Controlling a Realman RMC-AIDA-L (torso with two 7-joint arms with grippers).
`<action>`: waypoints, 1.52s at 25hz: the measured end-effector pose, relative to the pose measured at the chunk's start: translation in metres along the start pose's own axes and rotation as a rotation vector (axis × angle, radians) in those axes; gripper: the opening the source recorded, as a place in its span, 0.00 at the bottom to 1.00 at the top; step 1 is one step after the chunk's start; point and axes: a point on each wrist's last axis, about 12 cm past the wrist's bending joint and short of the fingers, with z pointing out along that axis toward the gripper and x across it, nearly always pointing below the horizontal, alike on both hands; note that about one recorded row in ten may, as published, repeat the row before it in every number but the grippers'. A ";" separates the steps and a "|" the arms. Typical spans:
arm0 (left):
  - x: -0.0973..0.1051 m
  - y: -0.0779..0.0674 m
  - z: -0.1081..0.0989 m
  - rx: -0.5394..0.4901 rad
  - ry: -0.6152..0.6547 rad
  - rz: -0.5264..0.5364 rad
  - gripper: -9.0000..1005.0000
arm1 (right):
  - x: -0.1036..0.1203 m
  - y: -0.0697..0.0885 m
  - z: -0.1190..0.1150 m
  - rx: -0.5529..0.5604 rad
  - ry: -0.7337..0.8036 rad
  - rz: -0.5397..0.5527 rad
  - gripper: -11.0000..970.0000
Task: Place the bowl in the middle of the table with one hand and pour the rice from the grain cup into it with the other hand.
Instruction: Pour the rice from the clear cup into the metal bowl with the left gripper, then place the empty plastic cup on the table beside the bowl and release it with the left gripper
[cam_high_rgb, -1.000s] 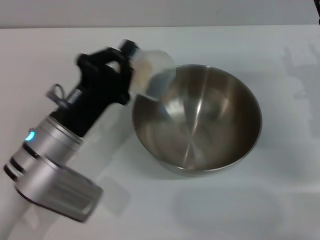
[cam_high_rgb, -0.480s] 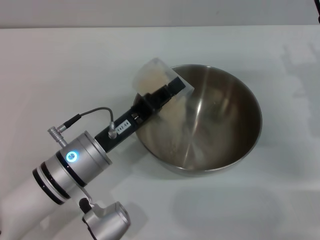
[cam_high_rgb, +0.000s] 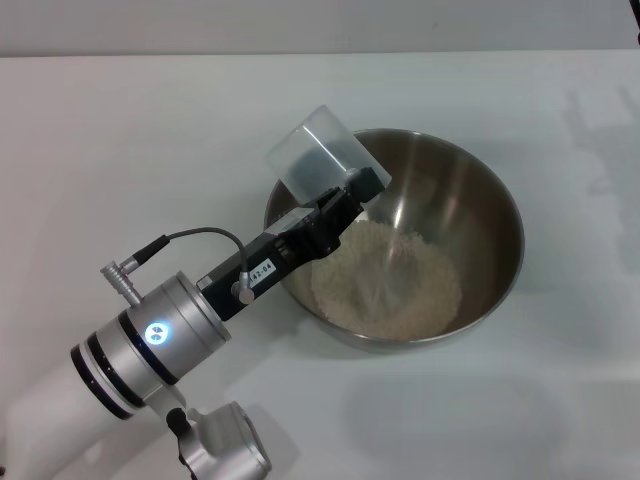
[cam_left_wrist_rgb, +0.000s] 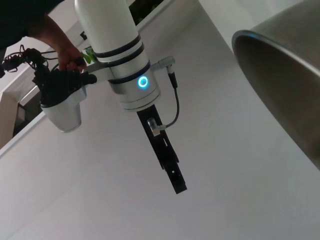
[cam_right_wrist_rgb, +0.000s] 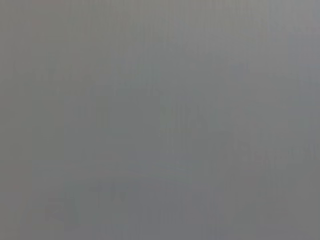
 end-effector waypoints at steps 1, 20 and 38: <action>0.000 0.000 0.000 -0.001 0.000 0.001 0.04 | 0.000 0.000 0.000 0.000 0.001 -0.001 0.72; 0.049 -0.021 -0.018 -0.104 0.508 -1.313 0.04 | 0.000 0.000 0.000 0.000 -0.001 0.000 0.72; 0.056 -0.073 -0.047 -0.046 0.943 -2.003 0.04 | 0.000 0.002 0.001 -0.011 -0.003 0.005 0.72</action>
